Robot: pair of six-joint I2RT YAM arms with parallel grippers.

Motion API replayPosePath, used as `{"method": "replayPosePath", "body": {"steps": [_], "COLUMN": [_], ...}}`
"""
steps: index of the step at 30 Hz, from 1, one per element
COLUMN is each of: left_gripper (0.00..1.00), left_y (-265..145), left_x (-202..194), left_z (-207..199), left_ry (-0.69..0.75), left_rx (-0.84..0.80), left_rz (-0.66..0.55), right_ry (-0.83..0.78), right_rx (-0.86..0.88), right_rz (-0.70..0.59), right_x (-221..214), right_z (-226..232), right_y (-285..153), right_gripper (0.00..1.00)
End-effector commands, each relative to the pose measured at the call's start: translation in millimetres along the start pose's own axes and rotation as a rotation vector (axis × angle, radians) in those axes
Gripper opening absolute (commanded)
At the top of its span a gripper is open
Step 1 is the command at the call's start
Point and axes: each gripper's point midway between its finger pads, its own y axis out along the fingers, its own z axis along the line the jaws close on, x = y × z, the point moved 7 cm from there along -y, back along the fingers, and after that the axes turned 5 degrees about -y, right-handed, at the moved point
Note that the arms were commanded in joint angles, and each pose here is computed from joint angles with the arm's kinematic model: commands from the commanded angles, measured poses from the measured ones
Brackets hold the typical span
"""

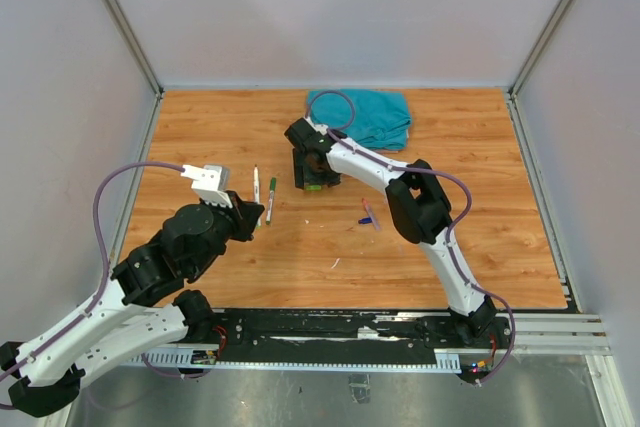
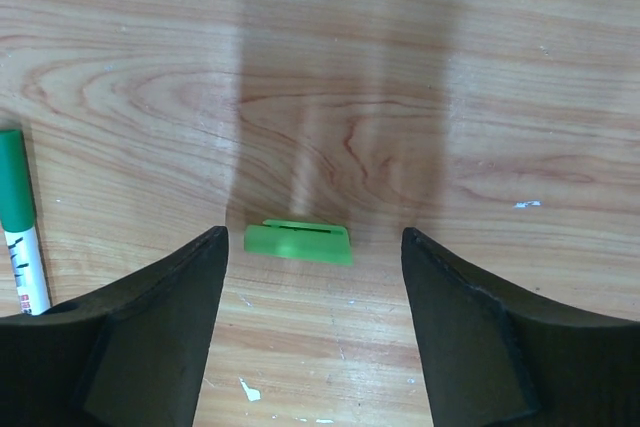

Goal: Insert the pens into the pen caps
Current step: Pick up the pen cap from the center of the board.

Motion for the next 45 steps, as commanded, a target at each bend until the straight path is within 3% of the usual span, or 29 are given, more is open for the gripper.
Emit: {"method": "replayPosePath", "body": {"steps": [1,5,21,26,31,39,45], "left_gripper": [0.01,0.01,0.0,0.0,0.01,0.0,0.0], "left_y": [-2,-5,-10,-12,-14,-17,-18], "left_x": [6,8,9,9,10,13,13], "left_z": [-1,1,5,7,7,9,10], "left_ry": [-0.011,-0.009,-0.017,-0.022,-0.026,-0.034,-0.036], "left_rx": [-0.016,-0.008,-0.011,-0.007,-0.007,-0.003,0.0], "left_rz": [-0.035,-0.046,-0.067,-0.073,-0.078,-0.092,-0.1], "right_ry": [0.014,0.008,-0.036,-0.034,-0.053,-0.317,-0.503], "right_rx": [-0.016,-0.026,-0.08,-0.077,-0.061,0.148,0.222], "right_rz": [0.029,0.043,0.101,0.096,0.075,-0.021,-0.011], "right_x": [0,-1,-11,-10,-10,-6,-33], "right_z": [-2,-1,-7,-7,-9,-10,-27], "right_y": [3,3,9,7,3,-31,-48], "right_gripper": [0.69,0.62,0.55,0.42,0.36,0.35,0.36]}}
